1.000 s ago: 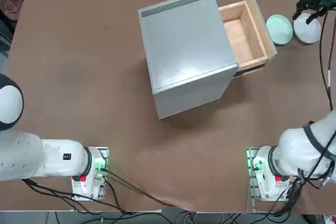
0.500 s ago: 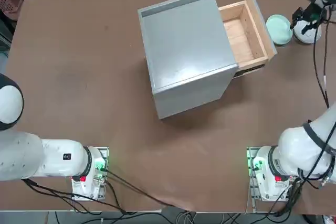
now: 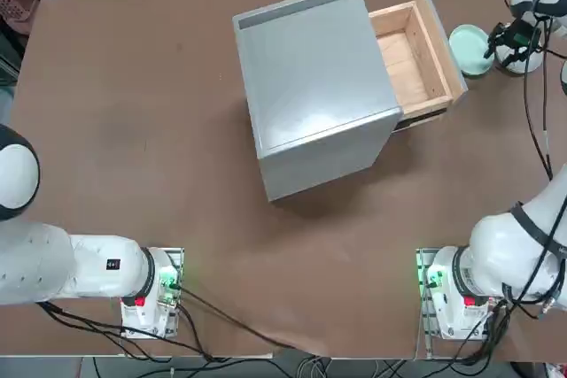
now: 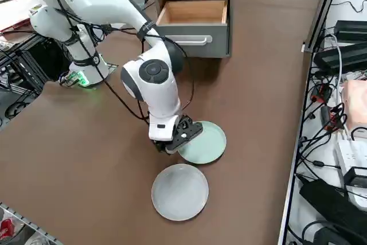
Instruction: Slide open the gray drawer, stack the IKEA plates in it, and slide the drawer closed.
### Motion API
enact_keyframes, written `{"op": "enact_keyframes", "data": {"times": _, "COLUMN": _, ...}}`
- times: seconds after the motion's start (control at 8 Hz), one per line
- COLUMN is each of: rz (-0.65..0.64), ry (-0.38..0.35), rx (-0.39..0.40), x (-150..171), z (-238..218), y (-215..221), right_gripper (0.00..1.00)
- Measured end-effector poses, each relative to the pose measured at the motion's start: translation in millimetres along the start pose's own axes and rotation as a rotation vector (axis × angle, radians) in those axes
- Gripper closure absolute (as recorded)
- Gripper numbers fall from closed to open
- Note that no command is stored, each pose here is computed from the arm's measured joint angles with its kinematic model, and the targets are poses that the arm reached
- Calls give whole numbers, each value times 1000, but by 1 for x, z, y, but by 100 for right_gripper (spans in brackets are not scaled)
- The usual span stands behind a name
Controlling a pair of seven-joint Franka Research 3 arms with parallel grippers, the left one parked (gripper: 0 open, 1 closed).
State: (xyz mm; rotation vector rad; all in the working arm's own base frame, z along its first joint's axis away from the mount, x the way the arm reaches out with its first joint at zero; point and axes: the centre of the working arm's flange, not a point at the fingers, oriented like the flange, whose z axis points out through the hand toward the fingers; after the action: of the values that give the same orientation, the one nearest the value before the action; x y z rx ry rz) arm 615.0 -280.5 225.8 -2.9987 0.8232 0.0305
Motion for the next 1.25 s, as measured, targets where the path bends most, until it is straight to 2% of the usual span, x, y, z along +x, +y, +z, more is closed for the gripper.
{"op": "enact_keyframes", "data": {"times": 0.25, "rz": 29, "ry": 6, "rx": -1, "x": 2, "z": 14, "y": 13, "right_gripper": 26}}
{"op": "enact_keyframes", "data": {"times": 0.5, "rz": 57, "ry": 13, "rx": 2, "x": 3, "z": 24, "y": 22, "right_gripper": 37}}
{"op": "enact_keyframes", "data": {"times": 0.75, "rz": 88, "ry": 18, "rx": 23, "x": 4, "z": 24, "y": 19, "right_gripper": 39}}
{"op": "enact_keyframes", "data": {"times": 1.25, "rz": 94, "ry": 20, "rx": 33, "x": 4, "z": 27, "y": 14, "right_gripper": 66}}
